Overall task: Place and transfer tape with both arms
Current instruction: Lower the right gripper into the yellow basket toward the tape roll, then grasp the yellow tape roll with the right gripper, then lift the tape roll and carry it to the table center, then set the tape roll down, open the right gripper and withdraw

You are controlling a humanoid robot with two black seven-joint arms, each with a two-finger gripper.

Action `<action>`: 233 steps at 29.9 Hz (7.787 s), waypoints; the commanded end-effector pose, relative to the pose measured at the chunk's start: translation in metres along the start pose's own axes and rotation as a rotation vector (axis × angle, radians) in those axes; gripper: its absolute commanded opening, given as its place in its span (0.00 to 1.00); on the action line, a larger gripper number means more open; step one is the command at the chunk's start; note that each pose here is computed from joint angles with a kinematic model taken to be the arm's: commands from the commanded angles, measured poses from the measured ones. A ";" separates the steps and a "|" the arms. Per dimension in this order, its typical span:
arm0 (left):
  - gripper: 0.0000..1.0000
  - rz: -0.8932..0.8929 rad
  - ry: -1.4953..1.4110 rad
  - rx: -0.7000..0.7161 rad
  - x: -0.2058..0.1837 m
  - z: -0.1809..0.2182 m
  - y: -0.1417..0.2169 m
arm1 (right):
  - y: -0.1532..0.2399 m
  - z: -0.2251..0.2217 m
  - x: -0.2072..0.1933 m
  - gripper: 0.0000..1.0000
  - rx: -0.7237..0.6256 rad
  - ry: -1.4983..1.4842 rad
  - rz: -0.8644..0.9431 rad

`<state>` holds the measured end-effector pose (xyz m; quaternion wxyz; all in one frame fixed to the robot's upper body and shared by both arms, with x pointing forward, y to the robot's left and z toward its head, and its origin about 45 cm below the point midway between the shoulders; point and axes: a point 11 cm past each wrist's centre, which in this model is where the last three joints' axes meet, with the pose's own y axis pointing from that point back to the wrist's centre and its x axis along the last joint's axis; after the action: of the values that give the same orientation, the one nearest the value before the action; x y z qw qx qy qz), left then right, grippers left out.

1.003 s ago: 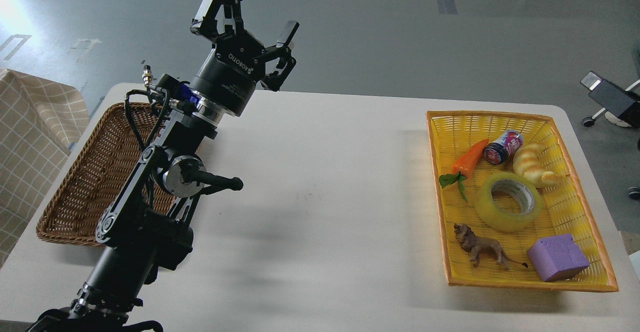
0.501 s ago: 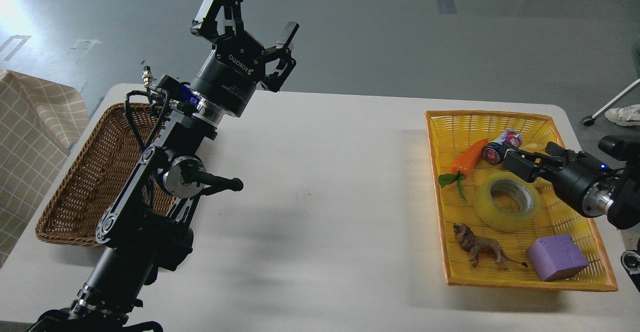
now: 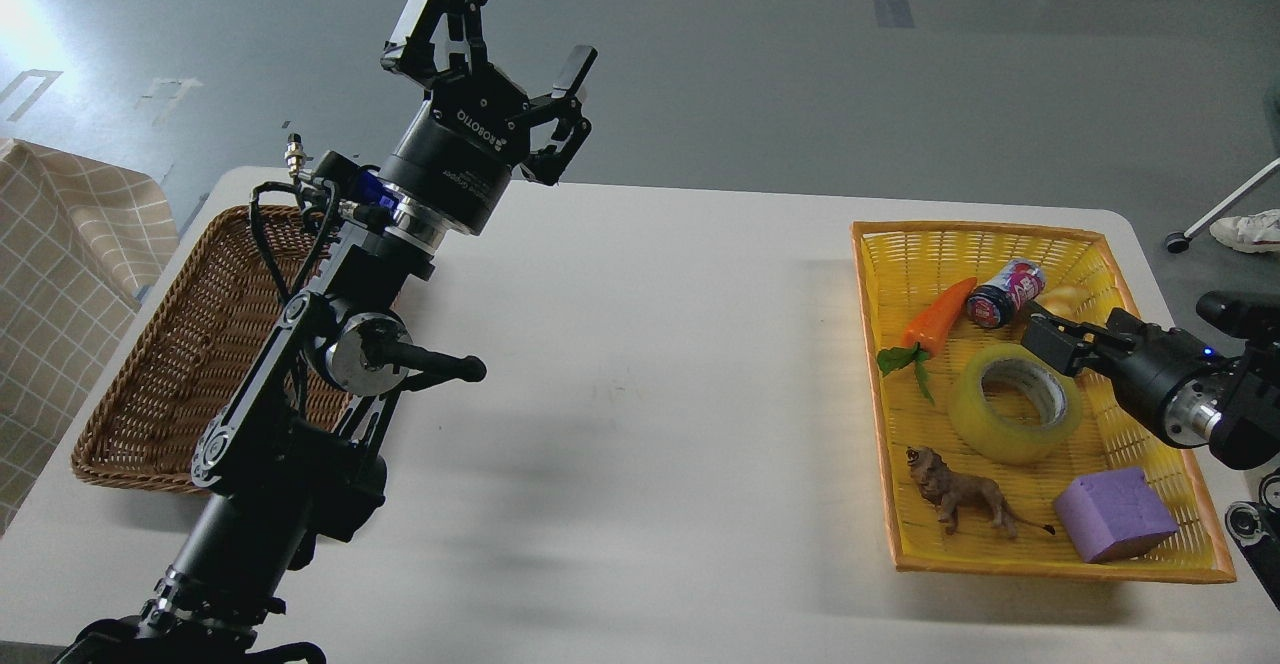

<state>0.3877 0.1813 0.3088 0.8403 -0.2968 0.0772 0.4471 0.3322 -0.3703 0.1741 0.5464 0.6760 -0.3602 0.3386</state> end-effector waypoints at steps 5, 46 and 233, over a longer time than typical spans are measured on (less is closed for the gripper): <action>0.98 -0.001 0.000 0.001 0.000 0.000 0.000 | 0.006 0.005 -0.027 0.98 -0.015 -0.020 -0.048; 0.98 0.007 -0.005 0.000 0.003 0.001 -0.003 | 0.010 0.009 -0.047 0.83 -0.017 0.021 -0.089; 0.98 0.047 -0.149 -0.037 0.015 0.025 0.008 | 0.031 -0.195 0.178 1.00 1.227 -1.313 0.168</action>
<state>0.3883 0.2104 0.3193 0.8269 -0.2790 0.0292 0.4873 0.3850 -0.2006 0.3715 -0.2427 0.8809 -0.4023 0.0570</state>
